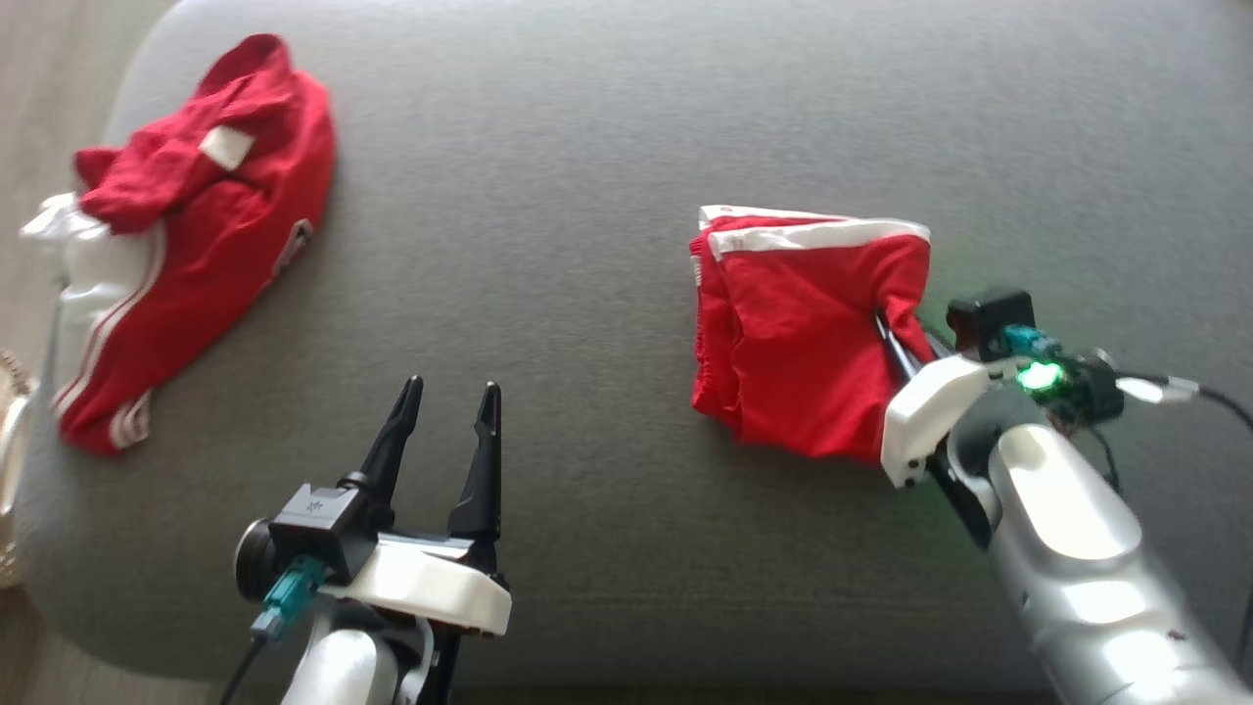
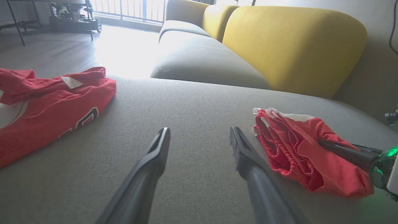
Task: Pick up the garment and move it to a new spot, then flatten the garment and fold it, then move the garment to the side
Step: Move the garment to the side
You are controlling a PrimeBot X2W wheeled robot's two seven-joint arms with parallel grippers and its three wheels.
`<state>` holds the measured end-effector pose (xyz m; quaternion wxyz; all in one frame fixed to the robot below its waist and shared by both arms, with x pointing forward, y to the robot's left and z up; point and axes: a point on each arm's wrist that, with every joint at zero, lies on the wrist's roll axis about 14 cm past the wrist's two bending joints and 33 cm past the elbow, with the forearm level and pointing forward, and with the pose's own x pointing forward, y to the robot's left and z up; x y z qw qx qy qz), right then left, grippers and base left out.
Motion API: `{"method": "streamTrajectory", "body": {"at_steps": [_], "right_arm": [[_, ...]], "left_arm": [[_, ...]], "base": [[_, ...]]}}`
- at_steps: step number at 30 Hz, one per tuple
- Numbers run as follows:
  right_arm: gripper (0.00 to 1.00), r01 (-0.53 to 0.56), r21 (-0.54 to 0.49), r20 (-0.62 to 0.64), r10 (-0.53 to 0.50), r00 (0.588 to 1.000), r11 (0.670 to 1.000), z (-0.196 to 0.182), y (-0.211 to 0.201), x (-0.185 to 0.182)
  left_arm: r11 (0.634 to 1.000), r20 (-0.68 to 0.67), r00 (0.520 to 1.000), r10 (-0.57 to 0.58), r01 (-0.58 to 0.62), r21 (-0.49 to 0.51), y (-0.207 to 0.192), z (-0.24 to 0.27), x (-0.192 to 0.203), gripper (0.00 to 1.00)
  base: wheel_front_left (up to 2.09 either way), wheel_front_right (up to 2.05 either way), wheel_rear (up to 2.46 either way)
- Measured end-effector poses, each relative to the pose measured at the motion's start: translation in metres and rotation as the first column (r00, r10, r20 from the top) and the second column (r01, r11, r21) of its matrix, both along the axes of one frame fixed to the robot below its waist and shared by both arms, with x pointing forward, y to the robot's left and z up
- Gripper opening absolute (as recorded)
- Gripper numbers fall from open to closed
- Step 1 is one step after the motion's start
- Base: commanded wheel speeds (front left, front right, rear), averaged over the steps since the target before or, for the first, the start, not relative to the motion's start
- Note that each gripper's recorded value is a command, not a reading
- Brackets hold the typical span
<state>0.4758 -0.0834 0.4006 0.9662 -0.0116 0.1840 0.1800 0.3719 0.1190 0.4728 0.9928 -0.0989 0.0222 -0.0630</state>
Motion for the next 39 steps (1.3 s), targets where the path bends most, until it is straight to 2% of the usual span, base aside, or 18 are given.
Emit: {"method": "streamTrajectory", "body": {"at_steps": [6, 12, 16, 24, 32, 39], "right_arm": [[0.00, -0.012, -0.126, 0.058, 0.019, 0.998, 0.992, 0.017, -0.032, 0.017], [0.00, 0.028, -0.209, 0.125, -0.001, 0.992, 0.977, 0.038, -0.071, 0.053], [0.00, 0.092, -0.243, 0.156, -0.055, 0.986, 0.966, 0.049, -0.108, 0.071], [0.00, 0.237, -0.282, 0.174, -0.193, 0.966, 0.930, 0.050, -0.182, 0.081], [0.00, 0.386, -0.298, 0.220, -0.331, 0.918, 0.873, 0.057, -0.247, 0.082], [0.00, 0.454, -0.324, 0.261, -0.383, 0.886, 0.830, 0.068, -0.274, 0.078]], "left_arm": [[0.996, 0.020, 0.996, -0.092, 0.092, 0.008, -0.026, 0.001, 0.014, 1.00], [0.975, 0.068, 0.973, -0.220, 0.219, 0.032, -0.058, 0.003, 0.049, 1.00], [0.950, 0.107, 0.944, -0.313, 0.310, 0.043, -0.084, 0.001, 0.071, 1.00], [0.885, 0.140, 0.874, -0.465, 0.460, 0.072, -0.125, -0.019, 0.100, 1.00], [0.847, 0.135, 0.838, -0.529, 0.531, 0.027, -0.151, -0.045, 0.114, 1.00], [0.835, 0.129, 0.827, -0.547, 0.550, 0.012, -0.157, -0.055, 0.115, 1.00]], "base": [[0.00, 0.00, 0.00], [0.00, 0.00, 0.00], [0.00, 0.00, 0.00], [0.00, 0.00, 0.00], [0.00, 0.00, 0.00], [0.00, 0.00, 0.00]]}}
